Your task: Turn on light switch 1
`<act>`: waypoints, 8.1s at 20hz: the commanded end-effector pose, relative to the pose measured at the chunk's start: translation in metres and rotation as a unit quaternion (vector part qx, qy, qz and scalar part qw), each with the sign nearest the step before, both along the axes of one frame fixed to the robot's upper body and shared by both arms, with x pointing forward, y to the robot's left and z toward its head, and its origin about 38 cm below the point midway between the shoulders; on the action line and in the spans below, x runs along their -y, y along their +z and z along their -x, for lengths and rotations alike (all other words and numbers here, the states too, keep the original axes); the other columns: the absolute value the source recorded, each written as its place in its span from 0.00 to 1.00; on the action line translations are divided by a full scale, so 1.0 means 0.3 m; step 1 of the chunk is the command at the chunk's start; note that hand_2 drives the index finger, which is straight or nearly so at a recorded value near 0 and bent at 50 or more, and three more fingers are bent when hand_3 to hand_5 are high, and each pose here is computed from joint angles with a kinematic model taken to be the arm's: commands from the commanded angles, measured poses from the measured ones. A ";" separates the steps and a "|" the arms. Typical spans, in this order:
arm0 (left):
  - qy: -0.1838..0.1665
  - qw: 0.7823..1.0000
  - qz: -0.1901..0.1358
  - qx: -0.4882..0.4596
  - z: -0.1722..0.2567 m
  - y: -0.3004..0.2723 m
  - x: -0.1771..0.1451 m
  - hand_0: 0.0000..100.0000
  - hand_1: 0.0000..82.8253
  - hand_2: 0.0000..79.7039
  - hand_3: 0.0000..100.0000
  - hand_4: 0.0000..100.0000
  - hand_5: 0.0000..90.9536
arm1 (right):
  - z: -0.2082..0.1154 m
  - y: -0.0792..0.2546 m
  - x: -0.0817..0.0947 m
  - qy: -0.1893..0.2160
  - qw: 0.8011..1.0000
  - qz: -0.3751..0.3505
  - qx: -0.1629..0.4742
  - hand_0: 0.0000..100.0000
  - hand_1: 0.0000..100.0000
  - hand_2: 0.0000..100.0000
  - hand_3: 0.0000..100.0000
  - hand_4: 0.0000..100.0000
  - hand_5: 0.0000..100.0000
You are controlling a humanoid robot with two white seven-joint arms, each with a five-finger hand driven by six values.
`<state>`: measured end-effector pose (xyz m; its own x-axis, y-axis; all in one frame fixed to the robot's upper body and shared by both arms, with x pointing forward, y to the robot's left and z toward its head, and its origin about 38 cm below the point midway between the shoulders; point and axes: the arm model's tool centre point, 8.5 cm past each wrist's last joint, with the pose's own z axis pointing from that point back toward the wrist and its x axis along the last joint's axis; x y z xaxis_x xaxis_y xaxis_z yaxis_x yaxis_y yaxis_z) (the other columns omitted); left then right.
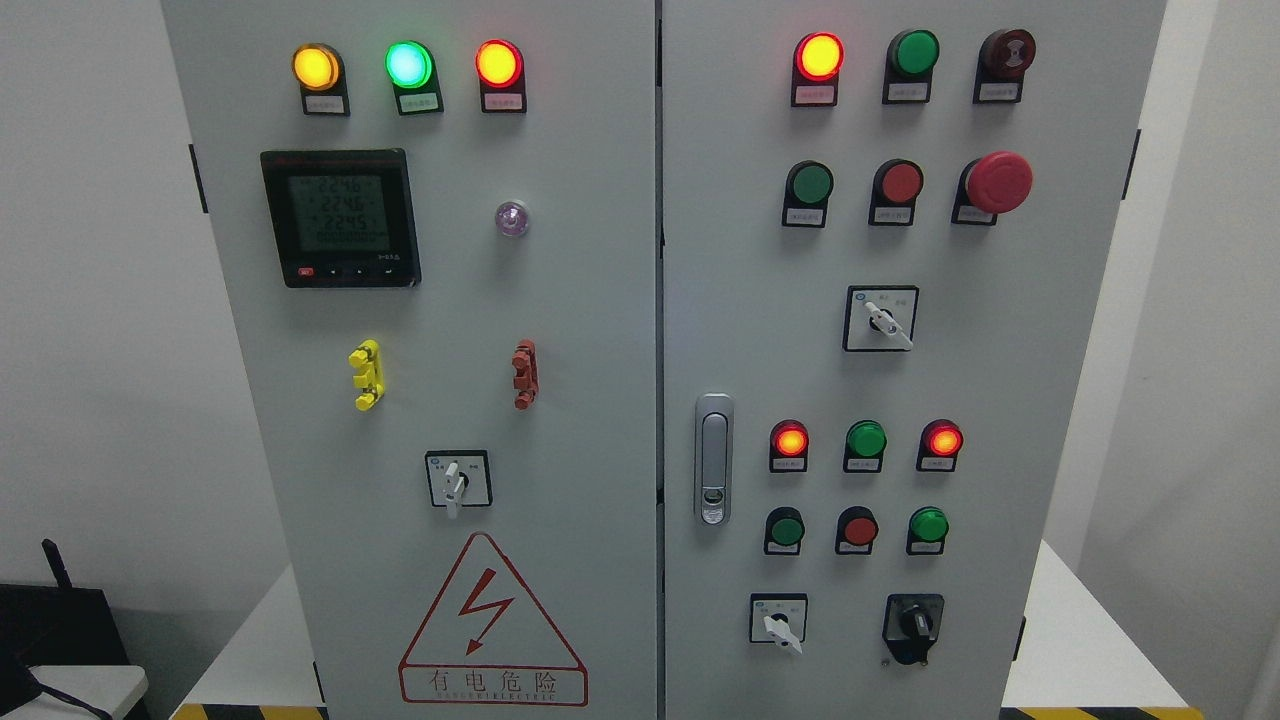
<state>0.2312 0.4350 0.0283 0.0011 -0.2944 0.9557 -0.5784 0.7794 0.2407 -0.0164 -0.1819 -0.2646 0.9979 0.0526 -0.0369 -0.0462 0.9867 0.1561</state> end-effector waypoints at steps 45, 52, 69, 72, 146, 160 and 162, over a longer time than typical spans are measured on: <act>-0.137 0.981 0.025 0.132 -0.581 0.666 0.822 0.08 0.49 0.69 0.64 0.70 0.72 | -0.001 0.000 -0.001 -0.009 1.000 0.000 0.000 0.12 0.39 0.00 0.00 0.00 0.00; -0.103 0.987 0.031 0.123 -0.585 0.680 0.838 0.08 0.56 0.69 0.65 0.70 0.73 | -0.001 0.000 -0.001 -0.008 1.000 0.000 0.000 0.12 0.39 0.00 0.00 0.00 0.00; -0.066 0.989 0.039 0.123 -0.614 0.749 0.832 0.13 0.71 0.68 0.65 0.70 0.75 | -0.001 0.000 -0.001 -0.008 1.000 0.000 0.000 0.12 0.39 0.00 0.00 0.00 0.00; -0.066 0.990 0.039 0.122 -0.616 0.754 0.832 0.14 0.70 0.67 0.65 0.70 0.75 | -0.001 0.000 -0.001 -0.008 1.000 0.000 0.000 0.12 0.39 0.00 0.00 0.00 0.00; -0.043 0.994 0.038 0.089 -0.683 0.888 0.851 0.20 0.56 0.70 0.66 0.71 0.77 | -0.001 0.000 -0.001 -0.009 1.000 0.000 0.000 0.12 0.39 0.00 0.00 0.00 0.00; -0.043 0.995 0.036 0.083 -0.686 0.895 0.858 0.23 0.53 0.71 0.66 0.72 0.77 | -0.001 0.000 -0.001 -0.008 1.000 0.000 0.000 0.12 0.39 0.00 0.00 0.00 0.00; -0.043 0.995 0.035 0.083 -0.686 0.895 0.859 0.23 0.53 0.71 0.66 0.72 0.77 | -0.001 0.000 -0.001 -0.008 1.000 0.000 0.000 0.12 0.39 0.00 0.00 0.00 0.00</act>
<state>0.4370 0.1785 0.2964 -0.1787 -0.2171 0.9597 -0.5382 0.8381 0.0894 -0.0163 -0.1819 -0.2646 0.9979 0.0526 -0.0366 -0.0463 0.9867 0.1560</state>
